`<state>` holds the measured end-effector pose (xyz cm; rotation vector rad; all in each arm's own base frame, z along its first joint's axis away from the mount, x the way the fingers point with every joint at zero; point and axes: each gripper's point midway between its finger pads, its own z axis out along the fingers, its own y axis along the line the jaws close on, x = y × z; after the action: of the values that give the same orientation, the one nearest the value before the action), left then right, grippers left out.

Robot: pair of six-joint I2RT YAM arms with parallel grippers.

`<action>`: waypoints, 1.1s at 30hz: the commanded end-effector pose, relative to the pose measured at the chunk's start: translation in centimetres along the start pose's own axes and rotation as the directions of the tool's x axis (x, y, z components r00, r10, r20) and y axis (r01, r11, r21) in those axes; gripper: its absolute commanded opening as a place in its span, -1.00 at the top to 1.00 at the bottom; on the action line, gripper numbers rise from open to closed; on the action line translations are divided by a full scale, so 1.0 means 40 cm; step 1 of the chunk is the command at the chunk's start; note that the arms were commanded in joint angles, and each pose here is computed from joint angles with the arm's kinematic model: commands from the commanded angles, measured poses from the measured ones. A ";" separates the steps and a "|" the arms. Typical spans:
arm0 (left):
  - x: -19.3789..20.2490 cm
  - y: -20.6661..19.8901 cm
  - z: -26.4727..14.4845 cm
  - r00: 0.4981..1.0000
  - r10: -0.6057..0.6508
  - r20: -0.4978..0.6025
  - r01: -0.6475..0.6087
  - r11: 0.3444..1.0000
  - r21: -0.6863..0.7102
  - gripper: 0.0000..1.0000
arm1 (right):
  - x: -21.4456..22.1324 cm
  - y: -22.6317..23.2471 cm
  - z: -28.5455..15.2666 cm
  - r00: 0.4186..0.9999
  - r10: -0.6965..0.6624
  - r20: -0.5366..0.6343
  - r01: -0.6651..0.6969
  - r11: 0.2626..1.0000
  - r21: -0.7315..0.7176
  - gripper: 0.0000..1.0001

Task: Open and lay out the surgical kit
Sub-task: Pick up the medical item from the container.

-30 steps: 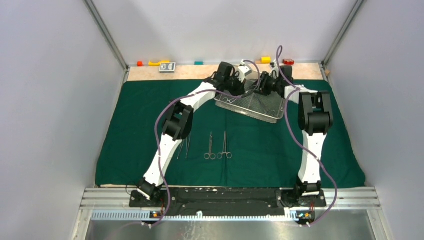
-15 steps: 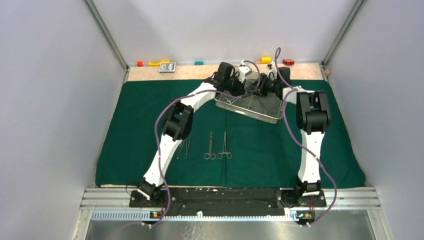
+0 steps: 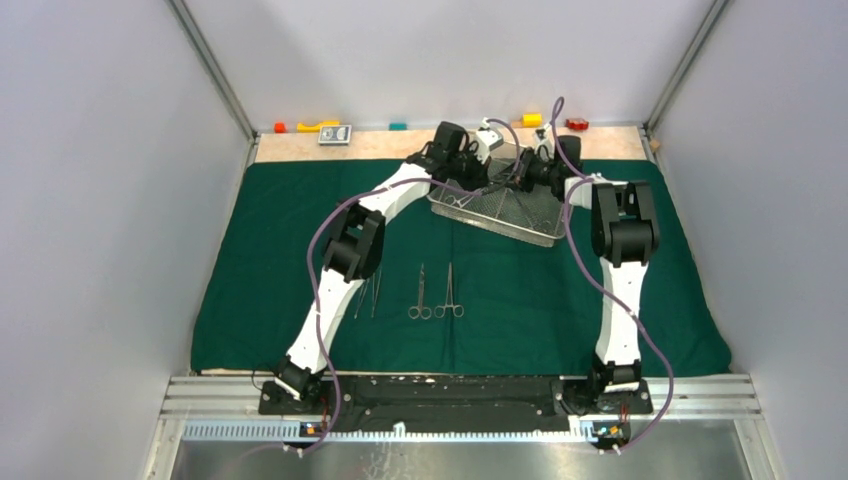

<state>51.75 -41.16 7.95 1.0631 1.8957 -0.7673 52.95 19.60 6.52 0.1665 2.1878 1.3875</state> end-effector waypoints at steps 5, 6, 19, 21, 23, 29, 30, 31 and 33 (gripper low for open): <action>-0.188 -0.047 -0.101 0.978 0.175 0.112 -0.178 0.984 0.016 0.42 | -0.074 0.131 -0.037 0.982 -0.167 0.087 0.173 0.982 -0.070 1.00; -0.199 -0.049 -0.111 0.976 0.186 0.116 -0.188 0.982 0.013 0.32 | -0.081 0.140 -0.047 0.980 -0.174 0.098 0.182 0.981 -0.073 1.00; -0.348 -0.119 -0.256 0.947 0.259 0.192 -0.267 0.963 0.019 -0.78 | -0.141 0.262 -0.184 0.922 -0.339 0.186 0.353 0.935 -0.045 1.00; -0.352 -0.141 -0.276 0.947 0.257 0.195 -0.270 0.962 0.045 -0.82 | -0.140 0.290 -0.206 0.904 -0.382 0.191 0.397 0.916 -0.048 1.00; -0.350 -0.169 -0.299 0.945 0.260 0.197 -0.281 0.956 0.086 -0.82 | -0.128 0.318 -0.225 0.884 -0.429 0.185 0.445 0.893 -0.059 1.00; -0.337 -0.257 -0.375 0.940 0.282 0.191 -0.320 0.925 0.205 -0.78 | -0.054 0.415 -0.298 0.818 -0.558 0.141 0.574 0.807 -0.138 1.00; -0.334 -0.269 -0.390 0.940 0.286 0.188 -0.324 0.921 0.217 -0.78 | -0.040 0.428 -0.311 0.806 -0.576 0.136 0.591 0.793 -0.150 1.00; -0.327 -0.279 -0.404 0.941 0.287 0.180 -0.324 0.918 0.227 -0.78 | -0.021 0.440 -0.322 0.795 -0.593 0.125 0.606 0.777 -0.170 1.00; -0.316 -0.298 -0.439 0.939 0.300 0.168 -0.333 0.914 0.231 -0.79 | 0.017 0.457 -0.342 0.778 -0.621 0.094 0.626 0.755 -0.197 1.00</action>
<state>43.18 -39.16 24.87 1.3290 1.5773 -0.8513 46.35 16.78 23.39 -0.3546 1.8846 1.1954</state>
